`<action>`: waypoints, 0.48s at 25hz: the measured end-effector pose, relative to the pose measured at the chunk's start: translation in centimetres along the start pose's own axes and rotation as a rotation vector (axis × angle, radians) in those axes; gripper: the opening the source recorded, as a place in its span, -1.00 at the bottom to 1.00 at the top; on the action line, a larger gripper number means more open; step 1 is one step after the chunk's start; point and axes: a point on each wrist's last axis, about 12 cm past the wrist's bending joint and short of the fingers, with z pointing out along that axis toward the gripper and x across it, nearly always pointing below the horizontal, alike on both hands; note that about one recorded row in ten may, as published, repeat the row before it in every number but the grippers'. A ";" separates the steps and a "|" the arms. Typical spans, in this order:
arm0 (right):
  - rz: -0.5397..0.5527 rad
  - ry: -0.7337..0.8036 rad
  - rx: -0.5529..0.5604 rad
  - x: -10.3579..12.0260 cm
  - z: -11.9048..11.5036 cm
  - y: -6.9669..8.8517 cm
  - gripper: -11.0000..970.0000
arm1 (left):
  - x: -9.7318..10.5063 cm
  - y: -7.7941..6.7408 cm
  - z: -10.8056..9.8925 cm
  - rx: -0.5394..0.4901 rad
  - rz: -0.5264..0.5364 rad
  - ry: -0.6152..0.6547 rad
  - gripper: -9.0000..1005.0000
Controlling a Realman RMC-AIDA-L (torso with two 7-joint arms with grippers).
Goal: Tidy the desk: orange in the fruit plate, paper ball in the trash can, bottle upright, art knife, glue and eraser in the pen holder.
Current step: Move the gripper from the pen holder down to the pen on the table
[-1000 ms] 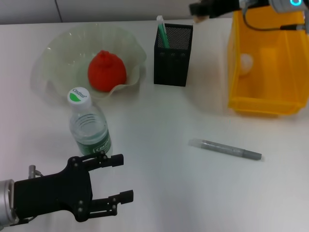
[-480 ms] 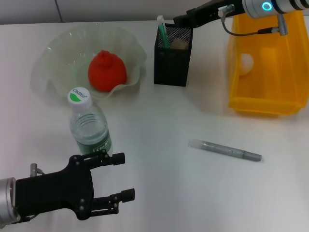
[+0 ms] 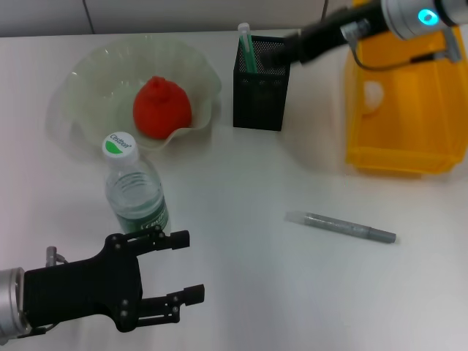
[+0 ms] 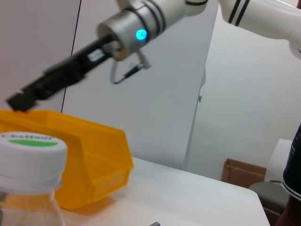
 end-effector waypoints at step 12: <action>-0.232 0.432 -0.097 4.5 -1.3 4.4 0.55 | -0.2 0.2 -0.1 0.005 0.007 0.002 0.56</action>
